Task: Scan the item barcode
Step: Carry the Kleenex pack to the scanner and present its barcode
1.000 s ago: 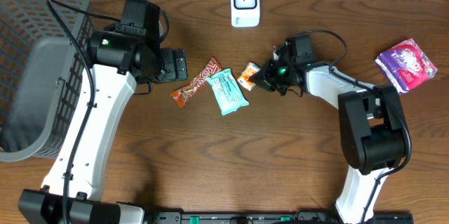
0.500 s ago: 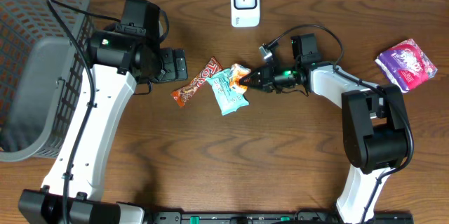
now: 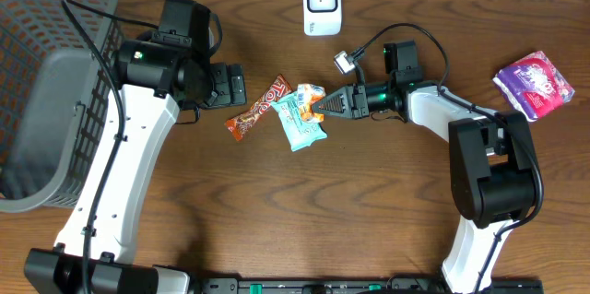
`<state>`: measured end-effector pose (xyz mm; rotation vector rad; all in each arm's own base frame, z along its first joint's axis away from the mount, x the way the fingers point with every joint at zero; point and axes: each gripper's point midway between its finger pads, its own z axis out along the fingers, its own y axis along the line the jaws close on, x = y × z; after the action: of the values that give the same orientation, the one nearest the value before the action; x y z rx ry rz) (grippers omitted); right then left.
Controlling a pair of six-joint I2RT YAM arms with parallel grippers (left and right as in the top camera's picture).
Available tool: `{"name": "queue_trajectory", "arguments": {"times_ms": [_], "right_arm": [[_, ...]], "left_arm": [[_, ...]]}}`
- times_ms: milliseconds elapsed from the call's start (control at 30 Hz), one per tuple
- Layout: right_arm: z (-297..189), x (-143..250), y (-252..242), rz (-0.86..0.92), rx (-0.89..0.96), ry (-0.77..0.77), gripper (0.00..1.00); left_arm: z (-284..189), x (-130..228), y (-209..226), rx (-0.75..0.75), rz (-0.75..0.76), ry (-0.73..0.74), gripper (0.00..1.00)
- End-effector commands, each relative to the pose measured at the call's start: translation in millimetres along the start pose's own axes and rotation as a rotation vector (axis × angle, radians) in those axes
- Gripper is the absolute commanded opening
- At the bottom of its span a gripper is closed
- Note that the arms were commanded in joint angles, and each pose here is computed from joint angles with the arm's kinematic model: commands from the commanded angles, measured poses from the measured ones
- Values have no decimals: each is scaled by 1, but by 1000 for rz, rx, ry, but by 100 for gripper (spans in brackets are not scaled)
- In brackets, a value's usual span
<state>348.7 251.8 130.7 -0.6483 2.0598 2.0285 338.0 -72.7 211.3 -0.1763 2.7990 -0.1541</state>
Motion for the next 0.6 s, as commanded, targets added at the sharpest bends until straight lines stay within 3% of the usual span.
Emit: {"name": "queue_trajectory", "arguments": {"times_ms": [0, 367, 567], "right_arm": [[-3, 3, 5, -32, -54, 5, 1], [-28, -39, 16, -79, -29, -53, 1], [-38, -64, 46, -215, -19, -74, 1]], "left_arm": [[2, 1, 4, -14, -9, 8, 98], [2, 1, 4, -14, -9, 8, 98], [2, 1, 4, -14, -9, 8, 98]]}}
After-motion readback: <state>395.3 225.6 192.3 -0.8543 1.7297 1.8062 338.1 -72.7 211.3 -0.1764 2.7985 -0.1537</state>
